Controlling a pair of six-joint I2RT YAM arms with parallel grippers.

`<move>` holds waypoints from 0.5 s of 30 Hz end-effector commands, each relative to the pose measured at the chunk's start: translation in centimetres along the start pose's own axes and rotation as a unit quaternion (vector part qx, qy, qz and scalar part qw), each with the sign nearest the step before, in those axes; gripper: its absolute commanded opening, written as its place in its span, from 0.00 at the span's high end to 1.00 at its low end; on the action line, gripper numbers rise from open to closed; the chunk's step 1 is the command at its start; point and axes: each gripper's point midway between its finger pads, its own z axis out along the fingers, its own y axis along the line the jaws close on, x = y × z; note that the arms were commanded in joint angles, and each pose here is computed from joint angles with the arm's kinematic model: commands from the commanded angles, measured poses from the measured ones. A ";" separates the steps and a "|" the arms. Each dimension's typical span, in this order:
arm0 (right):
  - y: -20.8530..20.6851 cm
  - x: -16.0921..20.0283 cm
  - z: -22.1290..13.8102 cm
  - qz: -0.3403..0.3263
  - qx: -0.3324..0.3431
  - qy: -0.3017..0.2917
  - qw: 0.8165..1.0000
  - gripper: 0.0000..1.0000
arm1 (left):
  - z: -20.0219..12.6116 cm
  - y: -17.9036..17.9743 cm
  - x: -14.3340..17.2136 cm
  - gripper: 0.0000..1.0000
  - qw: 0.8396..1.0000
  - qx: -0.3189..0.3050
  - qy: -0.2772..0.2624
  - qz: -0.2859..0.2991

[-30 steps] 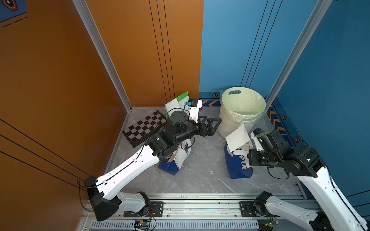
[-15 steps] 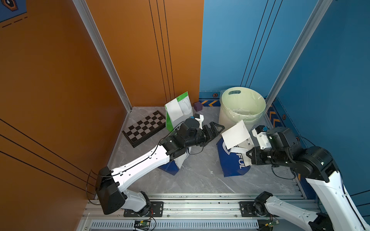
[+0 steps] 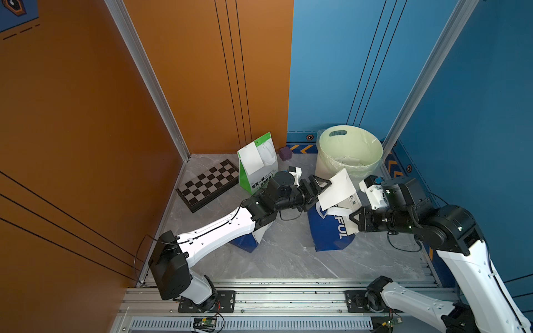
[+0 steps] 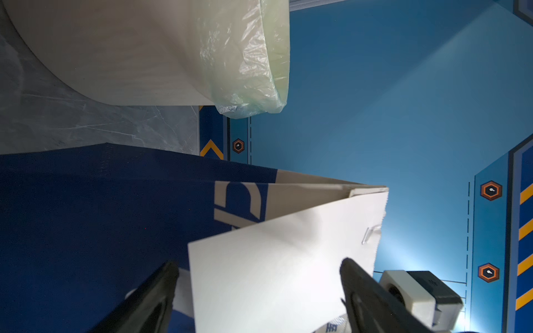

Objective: Shred takeout receipts and throw away
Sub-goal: Tear off the takeout receipt from the takeout bag.

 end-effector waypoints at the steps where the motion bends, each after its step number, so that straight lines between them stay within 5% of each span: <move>1: 0.8 -1.7 -1.0 -0.003 -0.018 -0.039 0.999 1.00 | -0.1 -1.4 0.4 0.19 1.000 0.030 0.008 -0.002; 15: -1.4 -1.0 -0.1 0.003 0.036 -0.018 0.999 1.00 | -1.0 -2.7 -0.4 0.48 0.999 0.044 -0.012 0.008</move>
